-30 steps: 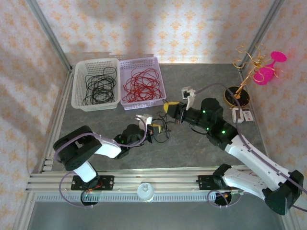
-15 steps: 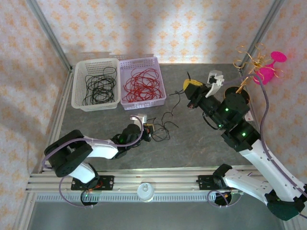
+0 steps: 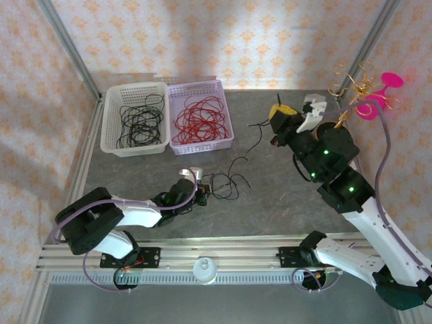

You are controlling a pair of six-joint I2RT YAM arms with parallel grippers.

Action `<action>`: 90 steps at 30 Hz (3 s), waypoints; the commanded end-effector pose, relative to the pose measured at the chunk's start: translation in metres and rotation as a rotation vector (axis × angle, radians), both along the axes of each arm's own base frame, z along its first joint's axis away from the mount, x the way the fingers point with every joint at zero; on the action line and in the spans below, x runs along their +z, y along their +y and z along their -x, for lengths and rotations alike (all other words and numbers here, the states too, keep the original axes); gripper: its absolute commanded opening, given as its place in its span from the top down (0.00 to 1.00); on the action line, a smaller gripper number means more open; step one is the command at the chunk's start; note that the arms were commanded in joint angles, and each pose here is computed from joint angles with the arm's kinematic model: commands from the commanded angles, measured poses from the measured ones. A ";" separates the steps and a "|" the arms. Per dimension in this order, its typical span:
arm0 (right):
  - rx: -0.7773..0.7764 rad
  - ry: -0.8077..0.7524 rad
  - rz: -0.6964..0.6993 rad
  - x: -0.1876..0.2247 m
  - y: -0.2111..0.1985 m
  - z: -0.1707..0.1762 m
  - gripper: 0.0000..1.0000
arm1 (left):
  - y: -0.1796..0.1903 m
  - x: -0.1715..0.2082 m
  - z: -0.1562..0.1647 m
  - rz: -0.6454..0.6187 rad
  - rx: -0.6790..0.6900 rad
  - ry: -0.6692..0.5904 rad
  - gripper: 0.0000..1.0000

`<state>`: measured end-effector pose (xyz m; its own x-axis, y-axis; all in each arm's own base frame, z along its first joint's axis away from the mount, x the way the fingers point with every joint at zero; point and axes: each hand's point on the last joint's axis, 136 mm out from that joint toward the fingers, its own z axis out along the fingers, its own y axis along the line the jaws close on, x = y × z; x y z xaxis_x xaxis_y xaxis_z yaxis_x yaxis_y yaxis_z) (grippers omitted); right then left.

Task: Untangle the cables
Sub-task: Untie the cable, then place the cable at the center of the table, then pass the cable.

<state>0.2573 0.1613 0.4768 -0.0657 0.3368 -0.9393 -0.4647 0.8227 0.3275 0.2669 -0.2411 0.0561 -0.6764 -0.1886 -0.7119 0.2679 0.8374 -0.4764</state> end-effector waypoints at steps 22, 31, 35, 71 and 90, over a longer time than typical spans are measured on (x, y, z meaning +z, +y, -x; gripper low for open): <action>-0.102 -0.220 -0.065 0.127 -0.044 0.033 1.00 | 0.016 -0.017 -0.001 -0.076 0.076 0.060 1.00; 0.020 -0.159 0.007 0.111 -0.004 0.014 1.00 | -0.017 0.030 -0.002 0.044 -0.036 -0.013 0.85; 0.071 -0.060 0.045 0.056 0.017 -0.002 1.00 | -0.021 0.080 -0.004 0.077 -0.071 -0.119 0.62; 0.221 0.270 -0.049 -0.097 0.059 -0.025 1.00 | 0.102 0.123 -0.032 -0.296 0.238 -0.133 0.33; 0.616 0.483 -0.054 -0.215 0.123 0.030 1.00 | 0.140 0.111 -0.062 -0.680 0.319 -0.024 0.33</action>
